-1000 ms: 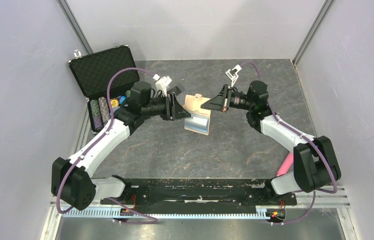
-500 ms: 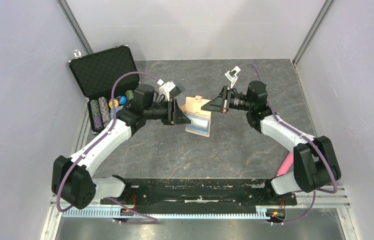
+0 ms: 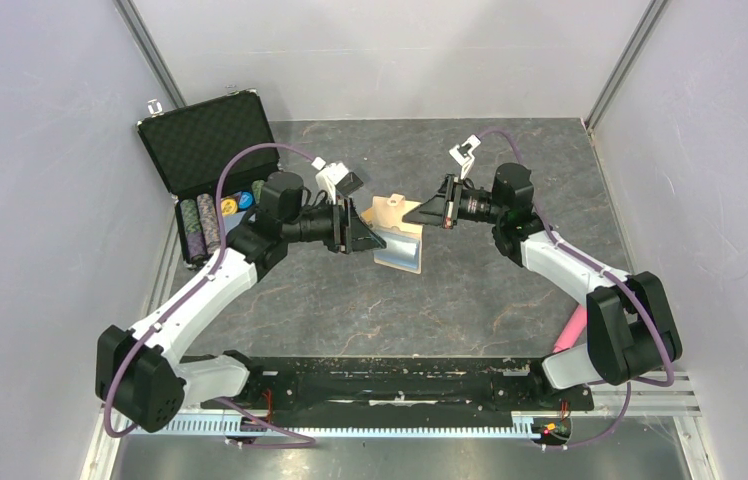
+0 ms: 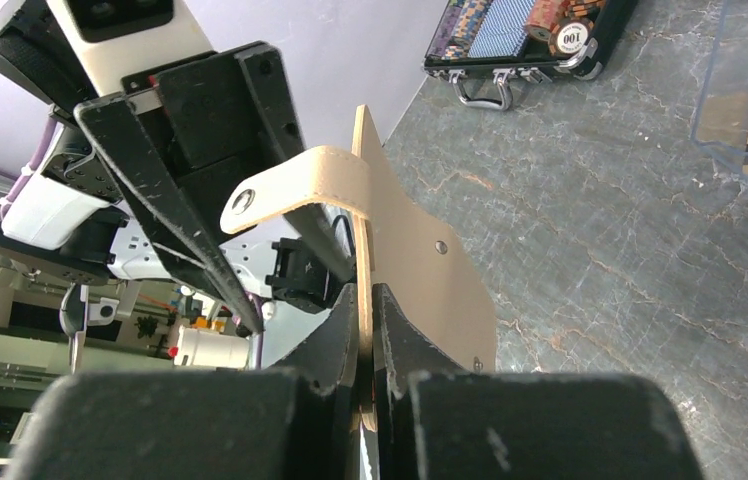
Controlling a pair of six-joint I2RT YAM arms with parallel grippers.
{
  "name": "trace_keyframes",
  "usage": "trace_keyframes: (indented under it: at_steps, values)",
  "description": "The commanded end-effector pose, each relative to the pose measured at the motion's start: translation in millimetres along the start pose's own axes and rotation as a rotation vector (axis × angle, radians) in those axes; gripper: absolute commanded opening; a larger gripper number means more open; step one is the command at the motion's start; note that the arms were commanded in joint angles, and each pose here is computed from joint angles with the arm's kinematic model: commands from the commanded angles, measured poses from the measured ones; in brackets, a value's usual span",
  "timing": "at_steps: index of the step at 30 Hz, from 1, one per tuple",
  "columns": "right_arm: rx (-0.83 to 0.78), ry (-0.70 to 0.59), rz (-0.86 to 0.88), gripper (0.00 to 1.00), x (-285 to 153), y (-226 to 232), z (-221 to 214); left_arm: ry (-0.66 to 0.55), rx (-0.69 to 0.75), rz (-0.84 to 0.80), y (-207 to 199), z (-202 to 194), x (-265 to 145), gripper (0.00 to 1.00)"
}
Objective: Put the credit cards into the card holder
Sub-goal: Open the card holder.
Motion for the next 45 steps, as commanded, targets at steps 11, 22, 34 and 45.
trace_keyframes:
  at_steps: [11, 22, 34, 45]
  values:
    - [-0.053, -0.022, 0.027, 0.0, -5, 11, 1, 0.061, -0.104, 0.181, 46, -15, 20, 0.63]
    - [-0.044, -0.021, 0.025, 0.0, -6, 7, -2, 0.018, -0.085, 0.04, 27, -4, 26, 0.52]
    - [-0.037, -0.018, 0.023, 0.0, -5, 5, -4, -0.038, -0.047, -0.093, -3, 9, 19, 0.46]
    - [-0.028, -0.024, 0.051, 0.0, -7, 9, -6, -0.124, -0.01, -0.269, -32, 31, 16, 0.63]
Point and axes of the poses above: each gripper's point midway between its finger pads, its own x axis out along the fingers, its own y axis along the line the jaws close on, z = x × y, the point moved 3 cm from there along -x, back along the fingers, and after that the axes turned 4 degrees about x, right-handed, at the moved point
